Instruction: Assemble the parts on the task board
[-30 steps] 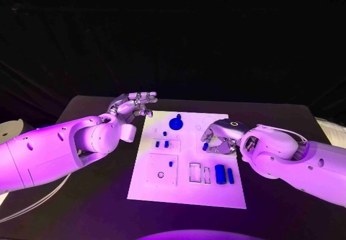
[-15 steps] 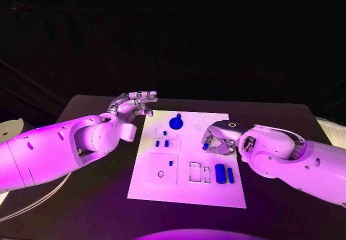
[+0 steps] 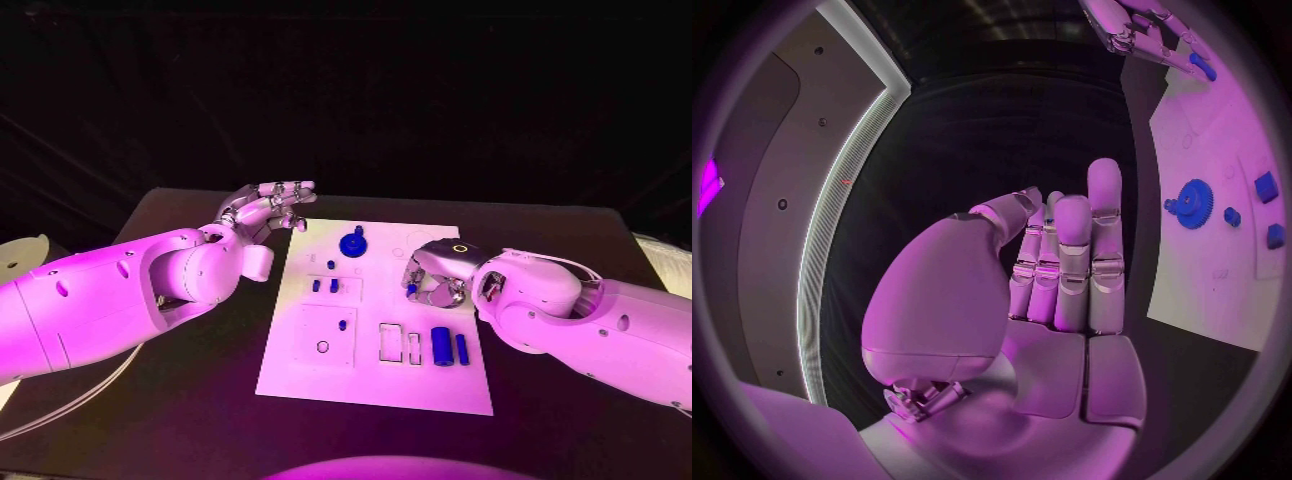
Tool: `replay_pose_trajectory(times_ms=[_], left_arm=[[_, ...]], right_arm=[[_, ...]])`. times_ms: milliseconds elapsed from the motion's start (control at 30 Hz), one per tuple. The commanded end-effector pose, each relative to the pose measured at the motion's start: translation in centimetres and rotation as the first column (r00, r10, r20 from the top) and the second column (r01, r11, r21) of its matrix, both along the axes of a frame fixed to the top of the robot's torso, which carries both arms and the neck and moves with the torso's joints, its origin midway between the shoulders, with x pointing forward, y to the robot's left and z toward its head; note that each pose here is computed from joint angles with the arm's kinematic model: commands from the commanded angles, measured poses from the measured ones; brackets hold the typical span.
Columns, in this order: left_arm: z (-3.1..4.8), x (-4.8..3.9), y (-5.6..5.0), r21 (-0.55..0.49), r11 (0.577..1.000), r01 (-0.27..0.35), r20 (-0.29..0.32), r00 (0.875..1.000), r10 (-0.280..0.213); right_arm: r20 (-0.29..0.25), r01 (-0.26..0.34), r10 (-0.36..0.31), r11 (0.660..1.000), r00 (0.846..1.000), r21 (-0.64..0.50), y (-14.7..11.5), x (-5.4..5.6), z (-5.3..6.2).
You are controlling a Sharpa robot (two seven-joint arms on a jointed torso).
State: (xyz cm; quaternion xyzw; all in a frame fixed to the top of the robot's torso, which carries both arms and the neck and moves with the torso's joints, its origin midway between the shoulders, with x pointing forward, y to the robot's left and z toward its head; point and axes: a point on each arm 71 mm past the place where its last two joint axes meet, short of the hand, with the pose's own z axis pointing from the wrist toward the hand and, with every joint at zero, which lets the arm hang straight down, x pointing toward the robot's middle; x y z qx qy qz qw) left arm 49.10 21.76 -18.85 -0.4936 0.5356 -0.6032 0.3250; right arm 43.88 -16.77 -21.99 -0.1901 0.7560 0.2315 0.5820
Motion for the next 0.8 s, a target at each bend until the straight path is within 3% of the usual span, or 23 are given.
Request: replay_pose_trajectory(times_ms=[33,400,800], left_arm=[[0.09,-0.03,-0.2,-0.012,1.0,0.016,0.004,1.0,-0.016],[0.07,0.0,-0.2,-0.011,1.0,0.015,0.003,1.0,-0.015],[0.05,-0.01,-0.3,-0.013,1.0,0.018,0.003,1.0,-0.018]], right_arm=[[0.03,-0.001,0.001,1.0,1.0,-0.002,0.2,-0.1,0.0],[0.074,0.004,-0.007,0.999,0.997,0.045,0.0,-0.4,0.9],[0.114,-0.034,0.02,0.992,0.993,0.121,0.7,-1.3,4.2]])
